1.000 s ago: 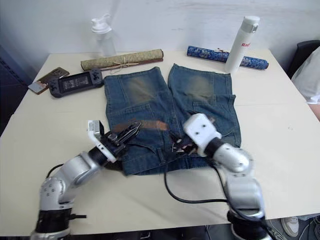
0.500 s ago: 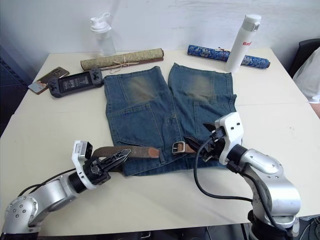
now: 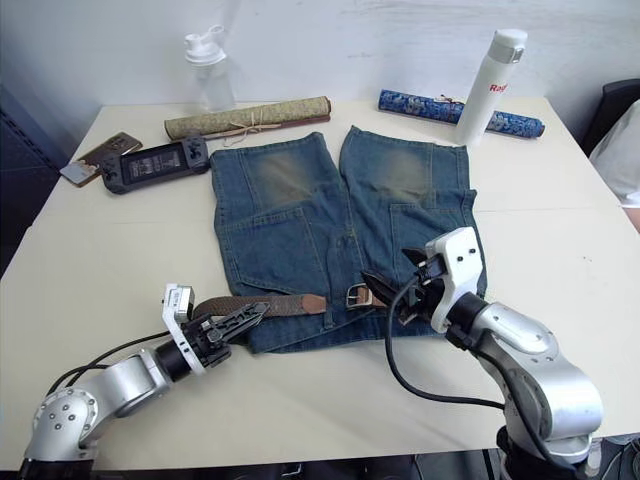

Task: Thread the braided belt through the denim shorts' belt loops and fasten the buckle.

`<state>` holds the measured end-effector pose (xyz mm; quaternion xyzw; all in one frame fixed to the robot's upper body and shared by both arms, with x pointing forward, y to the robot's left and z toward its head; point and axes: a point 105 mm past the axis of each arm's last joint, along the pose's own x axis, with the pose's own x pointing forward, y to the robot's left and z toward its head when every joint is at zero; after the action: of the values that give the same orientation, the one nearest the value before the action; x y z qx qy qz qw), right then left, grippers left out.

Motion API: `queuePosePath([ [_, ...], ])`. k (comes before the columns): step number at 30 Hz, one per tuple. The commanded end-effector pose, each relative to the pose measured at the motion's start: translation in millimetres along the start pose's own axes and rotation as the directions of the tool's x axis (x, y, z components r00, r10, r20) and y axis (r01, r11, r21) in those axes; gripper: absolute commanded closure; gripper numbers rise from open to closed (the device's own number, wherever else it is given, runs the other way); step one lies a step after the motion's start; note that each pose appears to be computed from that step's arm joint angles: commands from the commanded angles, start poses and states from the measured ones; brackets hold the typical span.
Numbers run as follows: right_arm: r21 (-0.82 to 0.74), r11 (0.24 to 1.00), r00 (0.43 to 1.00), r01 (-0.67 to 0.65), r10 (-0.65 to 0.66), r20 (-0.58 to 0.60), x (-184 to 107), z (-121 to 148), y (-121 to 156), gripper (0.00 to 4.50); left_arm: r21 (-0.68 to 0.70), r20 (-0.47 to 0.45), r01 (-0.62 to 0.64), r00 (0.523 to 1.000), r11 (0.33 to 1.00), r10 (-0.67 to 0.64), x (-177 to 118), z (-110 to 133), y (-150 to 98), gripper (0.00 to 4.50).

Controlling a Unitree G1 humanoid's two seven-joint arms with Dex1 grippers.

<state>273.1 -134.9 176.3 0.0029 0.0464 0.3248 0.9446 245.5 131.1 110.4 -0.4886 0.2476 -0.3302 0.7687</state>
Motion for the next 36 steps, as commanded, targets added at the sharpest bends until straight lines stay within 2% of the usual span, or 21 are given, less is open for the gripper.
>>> queuePosePath([
  [1, -0.044, 0.999, 0.999, 0.001, 0.001, 0.049, -7, 15, 2, 0.02, -0.009, -0.028, 0.008, 1.000, 1.000, -0.008, -10, -2, -3, 4.50],
  [7, -0.045, 0.999, 0.999, -0.011, 0.013, 0.040, -7, 15, 2, 0.02, 0.007, -0.019, 0.019, 1.000, 1.000, -0.019, -15, 9, -18, 4.50],
  [14, -0.040, 0.996, 0.997, -0.077, 0.077, 0.006, -9, 11, 10, 0.02, 0.114, -0.057, -0.007, 0.998, 0.993, 0.014, 3, 4, -39, 4.50],
  [18, -0.078, 0.971, 0.973, -0.228, 0.223, -0.062, -13, 11, 25, 0.02, 0.164, -0.057, -0.039, 0.997, 0.986, 0.049, 4, 4, -44, 4.50],
  [21, -0.104, 0.927, 0.929, -0.360, 0.347, -0.126, -19, 12, 35, 0.02, 0.186, -0.055, -0.069, 0.995, 0.980, 0.080, 2, 4, -44, 4.50],
  [25, -0.114, 0.879, 0.880, -0.463, 0.441, -0.175, -24, 14, 40, 0.02, 0.210, -0.077, -0.116, 0.988, 0.971, 0.135, -3, -2, -39, 4.50],
  [30, -0.128, 0.844, 0.846, -0.521, 0.490, -0.211, -30, 14, 36, 0.02, 0.189, -0.044, -0.149, 0.986, 0.971, 0.160, -5, -5, -37, 4.50],
  [36, -0.128, 0.836, 0.837, -0.533, 0.500, -0.222, -29, 11, 33, 0.02, 0.138, 0.045, -0.216, 0.976, 0.966, 0.212, -2, 1, -35, 4.50],
])
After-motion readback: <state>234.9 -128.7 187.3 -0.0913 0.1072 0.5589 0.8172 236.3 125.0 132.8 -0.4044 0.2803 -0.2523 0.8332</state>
